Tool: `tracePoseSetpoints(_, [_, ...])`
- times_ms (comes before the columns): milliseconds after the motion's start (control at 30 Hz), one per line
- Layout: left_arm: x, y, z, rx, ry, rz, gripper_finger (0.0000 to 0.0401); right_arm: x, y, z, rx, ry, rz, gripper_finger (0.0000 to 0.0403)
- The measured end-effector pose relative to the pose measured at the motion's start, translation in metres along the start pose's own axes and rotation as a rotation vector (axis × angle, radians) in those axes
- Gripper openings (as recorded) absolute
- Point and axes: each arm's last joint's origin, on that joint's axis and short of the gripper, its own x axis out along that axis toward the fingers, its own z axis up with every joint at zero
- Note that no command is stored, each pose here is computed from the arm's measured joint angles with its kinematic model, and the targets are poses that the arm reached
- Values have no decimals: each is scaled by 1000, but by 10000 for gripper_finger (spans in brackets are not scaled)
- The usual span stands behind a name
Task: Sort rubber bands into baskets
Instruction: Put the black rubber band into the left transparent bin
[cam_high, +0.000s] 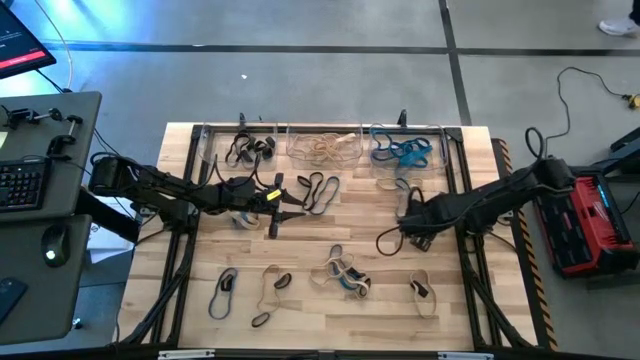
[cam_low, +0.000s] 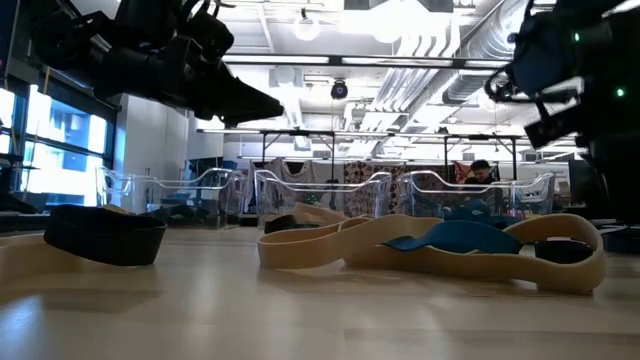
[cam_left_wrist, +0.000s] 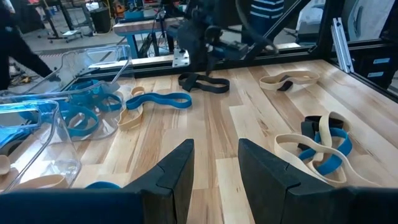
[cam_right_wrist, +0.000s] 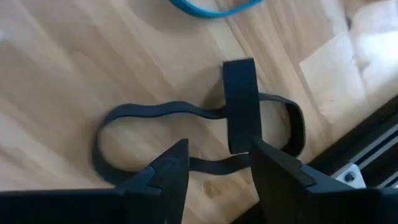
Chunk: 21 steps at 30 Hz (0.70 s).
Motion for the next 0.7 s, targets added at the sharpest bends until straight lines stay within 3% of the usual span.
tracePoseSetpoints(233, [0, 0, 0, 0, -1, 0, 115, 17, -1, -5, -9, 10, 11, 144])
tracePoseSetpoints(333, [0, 0, 0, 0, 0, 0, 115, 16, 0, -6, -7, 8, 11, 107])
tracePoseSetpoints(500, [0, 0, 0, 0, -1, 0, 115, 10, 2, -5, -21, -22, -6, 13])
tracePoseSetpoints(700, [0, 0, 0, 0, 0, 0, 115, -10, 9, 0, -42, -110, -8, 4])
